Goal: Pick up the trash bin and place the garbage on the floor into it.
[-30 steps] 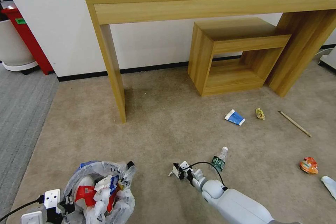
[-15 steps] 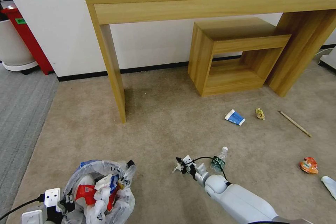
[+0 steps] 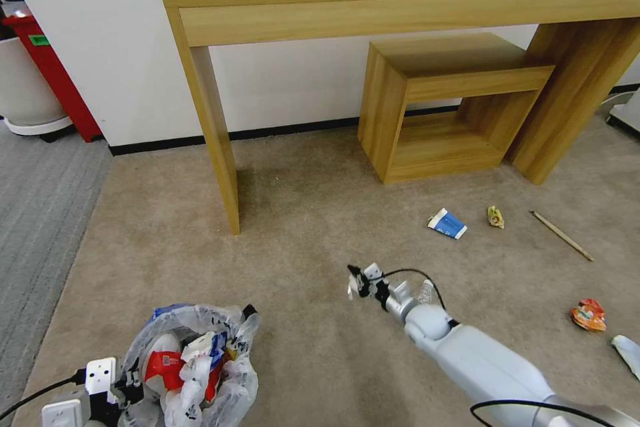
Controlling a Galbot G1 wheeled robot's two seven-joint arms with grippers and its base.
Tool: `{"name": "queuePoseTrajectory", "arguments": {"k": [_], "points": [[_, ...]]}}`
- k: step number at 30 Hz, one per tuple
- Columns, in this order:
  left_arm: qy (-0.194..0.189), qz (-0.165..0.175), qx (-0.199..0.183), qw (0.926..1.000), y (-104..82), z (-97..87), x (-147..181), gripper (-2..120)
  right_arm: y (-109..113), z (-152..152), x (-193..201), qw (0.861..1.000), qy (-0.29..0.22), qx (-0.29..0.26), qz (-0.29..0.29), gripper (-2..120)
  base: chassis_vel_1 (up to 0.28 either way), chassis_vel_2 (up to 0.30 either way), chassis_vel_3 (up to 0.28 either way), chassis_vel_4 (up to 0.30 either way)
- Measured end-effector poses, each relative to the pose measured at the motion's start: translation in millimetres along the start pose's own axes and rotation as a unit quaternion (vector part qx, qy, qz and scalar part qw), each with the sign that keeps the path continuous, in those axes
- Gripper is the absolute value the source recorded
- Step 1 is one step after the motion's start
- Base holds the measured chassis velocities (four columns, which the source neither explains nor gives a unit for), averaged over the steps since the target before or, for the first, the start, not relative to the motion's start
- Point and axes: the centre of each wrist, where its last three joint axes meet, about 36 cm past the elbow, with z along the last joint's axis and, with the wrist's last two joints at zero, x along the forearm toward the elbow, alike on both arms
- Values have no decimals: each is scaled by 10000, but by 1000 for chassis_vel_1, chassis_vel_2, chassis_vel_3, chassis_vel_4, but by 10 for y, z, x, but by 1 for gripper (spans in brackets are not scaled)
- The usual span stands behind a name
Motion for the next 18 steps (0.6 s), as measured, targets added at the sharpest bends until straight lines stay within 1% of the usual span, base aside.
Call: {"name": "queuePoseTrajectory", "arguments": {"k": [2,3,5,6,8,9,10,13,14,17,18], "points": [[-4,6,1,10000,1,-6,2,0,-70,-133,26,9999,-163,37,-14,0,0,0,0,0],[-4,6,1,10000,1,-6,2,0,-70,-133,26,9999,-163,37,-14,0,0,0,0,0],[-21,14,-11,10000,9,-28,22,0,-137,-351,57,9989,-468,87,-47,0,0,0,0,0],[-21,14,-11,10000,9,-28,22,0,-137,-351,57,9989,-468,87,-47,0,0,0,0,0],[-48,24,-3,10000,9,-52,36,0,-156,-533,87,9973,-712,136,-116,0,0,0,0,0],[-56,29,0,10000,6,-59,42,0,-147,-601,98,9965,-801,150,-166,0,0,0,0,0],[-56,29,0,10000,6,-59,42,0,-147,-601,98,9965,-801,150,-166,0,0,0,0,0],[-61,47,12,10000,-5,-67,59,0,-81,-821,114,9914,-1196,159,-507,0,0,0,0,0],[-61,47,12,10000,-5,-67,59,0,-81,-821,114,9914,-1196,159,-507,0,0,0,0,0],[-74,64,42,9999,-8,-91,76,0,53,-1053,87,9811,-1684,155,-943,0,0,0,0,0],[-74,64,42,9999,-8,-91,76,0,53,-1053,87,9811,-1684,155,-943,0,0,0,0,0]]}}
